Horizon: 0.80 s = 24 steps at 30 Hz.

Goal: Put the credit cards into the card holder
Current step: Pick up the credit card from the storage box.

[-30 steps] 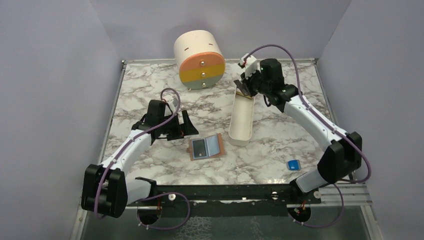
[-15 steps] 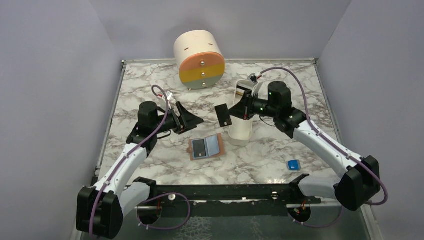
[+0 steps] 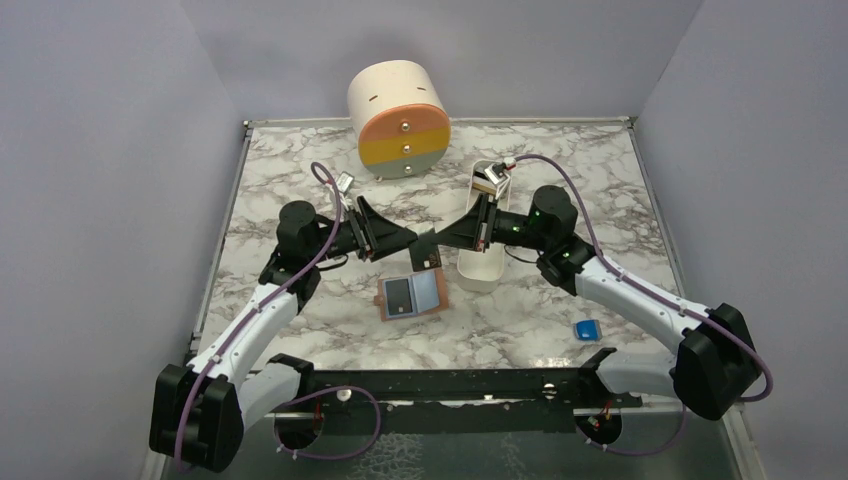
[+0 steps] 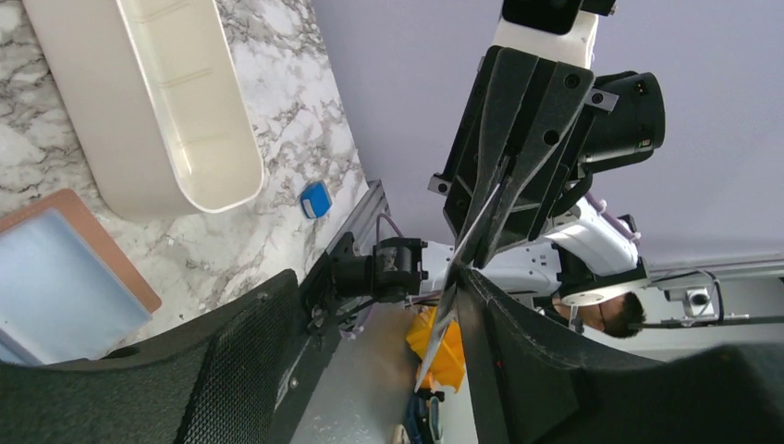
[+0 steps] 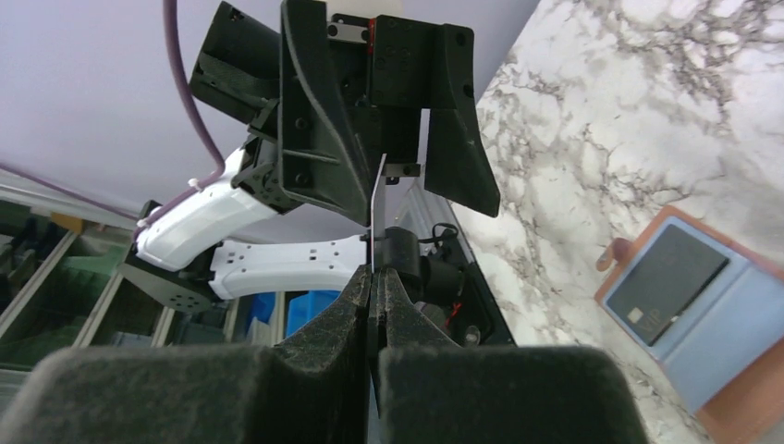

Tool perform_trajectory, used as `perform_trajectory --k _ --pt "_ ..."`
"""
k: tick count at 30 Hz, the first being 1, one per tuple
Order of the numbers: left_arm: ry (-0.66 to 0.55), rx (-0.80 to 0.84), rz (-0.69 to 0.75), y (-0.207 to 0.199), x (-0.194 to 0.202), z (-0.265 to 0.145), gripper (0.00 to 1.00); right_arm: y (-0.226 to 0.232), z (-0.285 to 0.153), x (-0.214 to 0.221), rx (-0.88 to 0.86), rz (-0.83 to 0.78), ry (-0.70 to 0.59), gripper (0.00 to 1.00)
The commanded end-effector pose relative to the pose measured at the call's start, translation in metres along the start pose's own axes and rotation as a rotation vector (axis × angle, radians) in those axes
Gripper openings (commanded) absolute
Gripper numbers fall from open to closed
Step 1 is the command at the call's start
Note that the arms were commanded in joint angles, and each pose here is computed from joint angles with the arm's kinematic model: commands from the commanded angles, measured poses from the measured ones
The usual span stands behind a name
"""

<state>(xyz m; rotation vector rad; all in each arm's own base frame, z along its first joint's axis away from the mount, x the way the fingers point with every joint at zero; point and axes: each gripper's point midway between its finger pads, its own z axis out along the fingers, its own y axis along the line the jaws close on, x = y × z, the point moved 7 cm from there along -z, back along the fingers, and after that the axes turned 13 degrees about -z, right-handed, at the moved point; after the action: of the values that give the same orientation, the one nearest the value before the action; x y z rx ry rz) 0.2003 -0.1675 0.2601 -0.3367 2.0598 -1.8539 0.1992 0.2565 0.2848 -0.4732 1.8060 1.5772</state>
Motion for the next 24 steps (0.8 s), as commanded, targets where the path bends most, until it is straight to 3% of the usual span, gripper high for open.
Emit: perform_trajectory --k 1,5,7,9,14,20,24 --pt "0.035 0.080 0.018 -0.015 0.004 0.000 0.61 0.013 0.006 0.000 -0.071 0.017 -0.016 0.01" --pt "0.029 0.098 0.024 -0.019 0.006 -0.001 0.40 0.010 0.008 0.003 -0.058 0.028 -0.007 0.01" --pt "0.017 0.102 0.025 -0.021 0.005 -0.002 0.17 0.008 0.009 0.004 -0.048 0.025 0.000 0.01" --pt "0.008 0.102 0.024 -0.020 0.006 -0.002 0.01 0.006 0.009 0.004 -0.026 0.013 0.005 0.01" --pt "-0.010 0.092 0.035 -0.013 0.006 -0.003 0.00 0.003 0.009 0.005 0.010 -0.015 0.023 0.04" --pt "-0.013 0.068 0.052 -0.001 0.006 -0.002 0.00 -0.007 0.002 0.009 0.114 -0.087 0.036 0.37" --pt "-0.006 0.028 0.051 0.015 0.006 0.000 0.00 -0.013 -0.003 0.012 0.177 -0.109 0.039 0.40"
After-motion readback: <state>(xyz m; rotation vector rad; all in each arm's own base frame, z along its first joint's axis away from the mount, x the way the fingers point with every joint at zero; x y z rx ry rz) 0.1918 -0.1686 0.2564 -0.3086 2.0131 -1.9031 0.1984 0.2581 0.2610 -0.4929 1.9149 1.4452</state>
